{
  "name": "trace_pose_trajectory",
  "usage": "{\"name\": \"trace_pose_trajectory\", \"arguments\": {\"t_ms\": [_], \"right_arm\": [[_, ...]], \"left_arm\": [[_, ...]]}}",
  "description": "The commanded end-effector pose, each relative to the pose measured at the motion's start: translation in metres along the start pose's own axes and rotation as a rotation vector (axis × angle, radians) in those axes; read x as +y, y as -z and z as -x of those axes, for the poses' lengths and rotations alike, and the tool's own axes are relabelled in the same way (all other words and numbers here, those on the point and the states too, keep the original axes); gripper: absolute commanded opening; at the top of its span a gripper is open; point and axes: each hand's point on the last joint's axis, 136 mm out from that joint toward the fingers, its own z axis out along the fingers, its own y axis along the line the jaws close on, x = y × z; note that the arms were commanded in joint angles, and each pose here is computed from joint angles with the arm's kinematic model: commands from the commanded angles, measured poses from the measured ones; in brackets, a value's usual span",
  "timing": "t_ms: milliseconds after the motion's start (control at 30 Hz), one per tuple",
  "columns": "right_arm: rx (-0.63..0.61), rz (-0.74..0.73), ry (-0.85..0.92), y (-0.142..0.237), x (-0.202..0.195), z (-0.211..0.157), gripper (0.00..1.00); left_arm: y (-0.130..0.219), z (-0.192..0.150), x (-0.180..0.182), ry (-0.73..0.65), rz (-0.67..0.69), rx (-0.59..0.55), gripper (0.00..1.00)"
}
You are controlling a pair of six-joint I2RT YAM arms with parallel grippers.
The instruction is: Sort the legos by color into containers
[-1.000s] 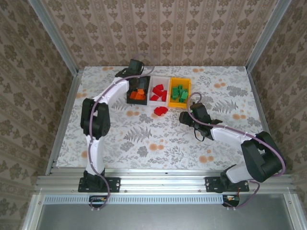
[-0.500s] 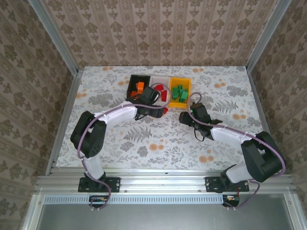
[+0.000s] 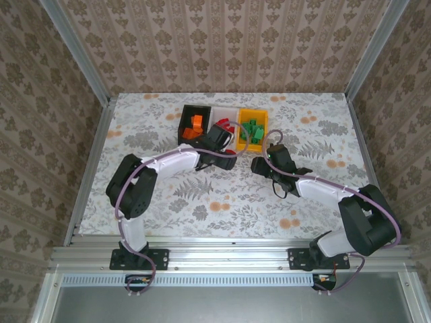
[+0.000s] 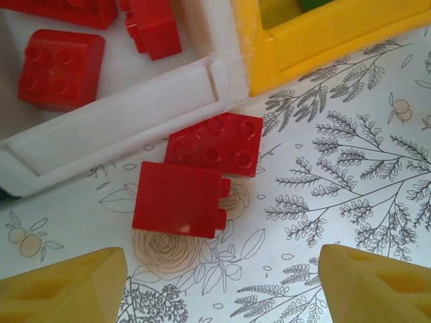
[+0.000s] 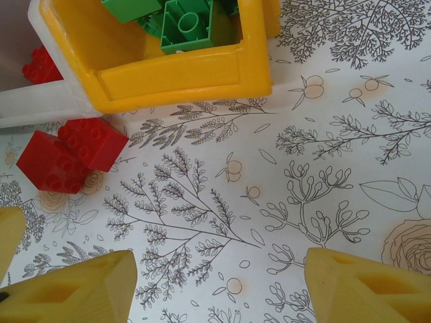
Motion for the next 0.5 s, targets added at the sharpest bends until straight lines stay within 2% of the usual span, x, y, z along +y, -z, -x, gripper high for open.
{"name": "trace_pose_trajectory", "arguments": {"t_ms": [0,200,467], "right_arm": [[-0.011,-0.003,0.007,0.004,-0.001,0.000,0.68],[-0.009,-0.002,0.008,0.004,0.000,0.000,0.69],[-0.013,0.005,0.008,0.005,0.001,0.001,0.69]], "left_arm": [[-0.004,0.003,-0.002,-0.056,-0.009,0.019,0.76],[-0.015,-0.001,0.016,-0.043,0.038,0.038,0.73],[-0.028,0.003,0.024,-0.059,0.016,0.034,0.70]]}}
